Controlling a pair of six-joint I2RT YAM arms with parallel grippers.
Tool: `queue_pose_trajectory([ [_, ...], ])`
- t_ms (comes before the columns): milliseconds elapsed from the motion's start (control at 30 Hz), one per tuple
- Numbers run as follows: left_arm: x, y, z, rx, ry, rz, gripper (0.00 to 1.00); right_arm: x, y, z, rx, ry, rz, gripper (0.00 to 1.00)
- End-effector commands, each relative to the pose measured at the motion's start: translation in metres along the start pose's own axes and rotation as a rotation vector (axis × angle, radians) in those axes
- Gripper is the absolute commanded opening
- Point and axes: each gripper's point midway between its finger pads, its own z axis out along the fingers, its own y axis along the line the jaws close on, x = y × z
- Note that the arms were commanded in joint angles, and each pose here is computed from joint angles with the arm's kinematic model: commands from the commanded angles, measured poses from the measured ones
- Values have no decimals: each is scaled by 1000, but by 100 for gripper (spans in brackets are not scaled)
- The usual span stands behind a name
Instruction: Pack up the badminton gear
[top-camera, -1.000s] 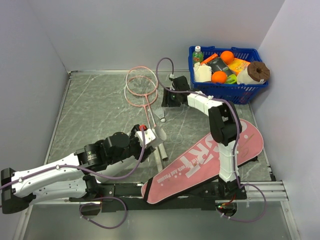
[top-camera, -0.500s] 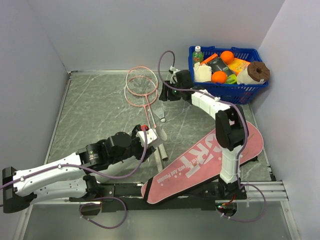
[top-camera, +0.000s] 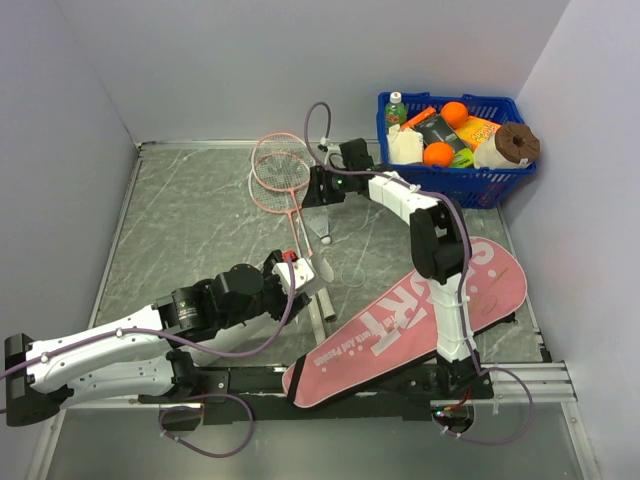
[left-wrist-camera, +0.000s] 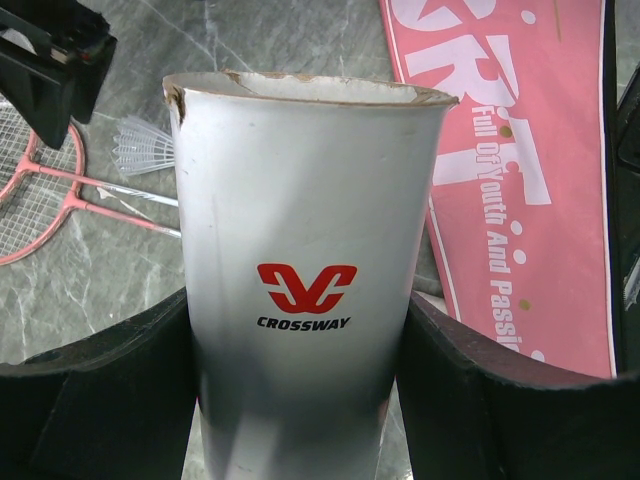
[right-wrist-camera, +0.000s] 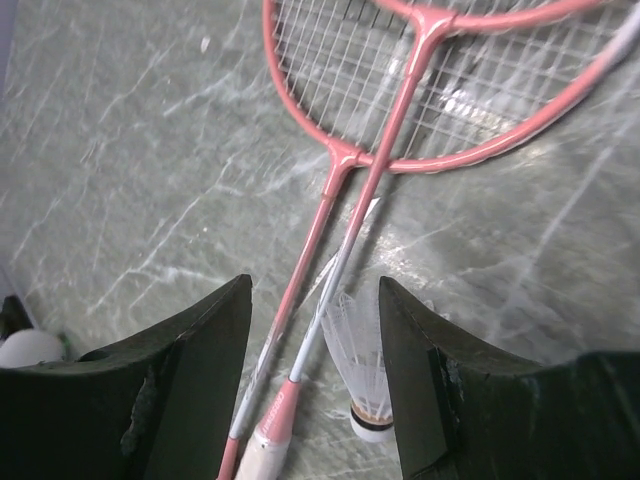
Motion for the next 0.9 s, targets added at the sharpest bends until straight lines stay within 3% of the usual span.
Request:
queue_pose_trajectory([
  [0, -28, 5, -4, -16, -76, -32, 1, 4, 16, 1, -109, 47, -19, 61],
  [867, -27, 0, -1, 5, -58, -33, 1, 53, -20, -24, 67, 159, -39, 59],
])
